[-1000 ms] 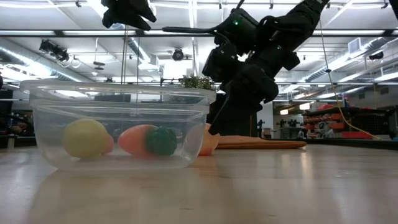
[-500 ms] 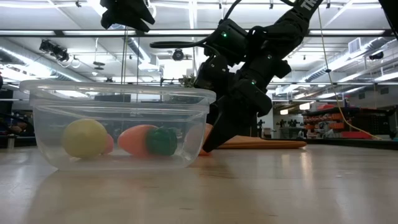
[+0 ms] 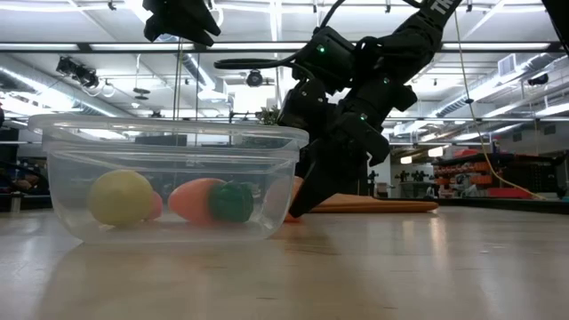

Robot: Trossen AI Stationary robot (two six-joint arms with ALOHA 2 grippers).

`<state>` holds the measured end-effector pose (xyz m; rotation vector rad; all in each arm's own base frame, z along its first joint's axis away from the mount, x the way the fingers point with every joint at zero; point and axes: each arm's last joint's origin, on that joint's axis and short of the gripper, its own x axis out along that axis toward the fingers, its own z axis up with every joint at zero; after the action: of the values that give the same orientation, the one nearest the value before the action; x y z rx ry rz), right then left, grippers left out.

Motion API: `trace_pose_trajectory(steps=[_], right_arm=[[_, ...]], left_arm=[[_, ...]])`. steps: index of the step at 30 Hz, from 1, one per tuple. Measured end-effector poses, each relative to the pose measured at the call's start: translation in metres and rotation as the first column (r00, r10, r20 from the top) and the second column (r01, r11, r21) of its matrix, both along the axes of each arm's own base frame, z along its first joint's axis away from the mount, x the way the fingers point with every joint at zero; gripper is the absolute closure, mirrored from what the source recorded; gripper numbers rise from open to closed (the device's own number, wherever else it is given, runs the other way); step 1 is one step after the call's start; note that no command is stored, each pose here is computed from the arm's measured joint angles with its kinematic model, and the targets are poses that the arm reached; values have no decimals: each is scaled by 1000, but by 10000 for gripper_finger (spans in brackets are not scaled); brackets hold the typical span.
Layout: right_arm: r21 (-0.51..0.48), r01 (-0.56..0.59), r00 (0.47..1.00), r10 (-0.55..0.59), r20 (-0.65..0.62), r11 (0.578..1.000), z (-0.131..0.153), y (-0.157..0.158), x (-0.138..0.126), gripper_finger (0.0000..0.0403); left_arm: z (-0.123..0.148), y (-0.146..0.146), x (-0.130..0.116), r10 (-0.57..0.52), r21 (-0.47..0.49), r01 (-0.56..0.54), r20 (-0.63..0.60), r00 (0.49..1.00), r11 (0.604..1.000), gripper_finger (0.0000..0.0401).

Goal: Pick and placing Produce into tupperware
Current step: Put the big peach into the transparent bin

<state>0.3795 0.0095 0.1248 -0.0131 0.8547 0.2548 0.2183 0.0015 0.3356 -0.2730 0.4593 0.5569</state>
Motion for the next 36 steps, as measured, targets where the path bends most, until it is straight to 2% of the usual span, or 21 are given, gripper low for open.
trace_pose_trajectory(steps=[5, 12, 20, 30, 36], right_arm=[[0, 4, 1000, -4, -14, 1000, 2, -1, -2, 178], [0, 34, 998, -34, -53, 999, 9, -11, -8, 172], [-3, 67, 994, -67, -83, 998, 31, -23, -20, 177], [4, 22, 1000, -23, 17, 1000, 80, -8, -37, 171], [4, -37, 996, 36, 86, 999, 98, 12, -40, 173]], left_arm=[[0, 0, 0, 0, 0, 0, -2, 1000, 1000, 257], [-1, 0, 0, 0, 1, 0, -9, 1000, 1000, 253], [-1, 0, -1, -1, 3, 1, -12, 1000, 1000, 265], [4, 1, -5, -19, 42, 19, -9, 1000, 999, 262], [9, 12, -12, 37, 63, -38, 11, 999, 997, 268]])
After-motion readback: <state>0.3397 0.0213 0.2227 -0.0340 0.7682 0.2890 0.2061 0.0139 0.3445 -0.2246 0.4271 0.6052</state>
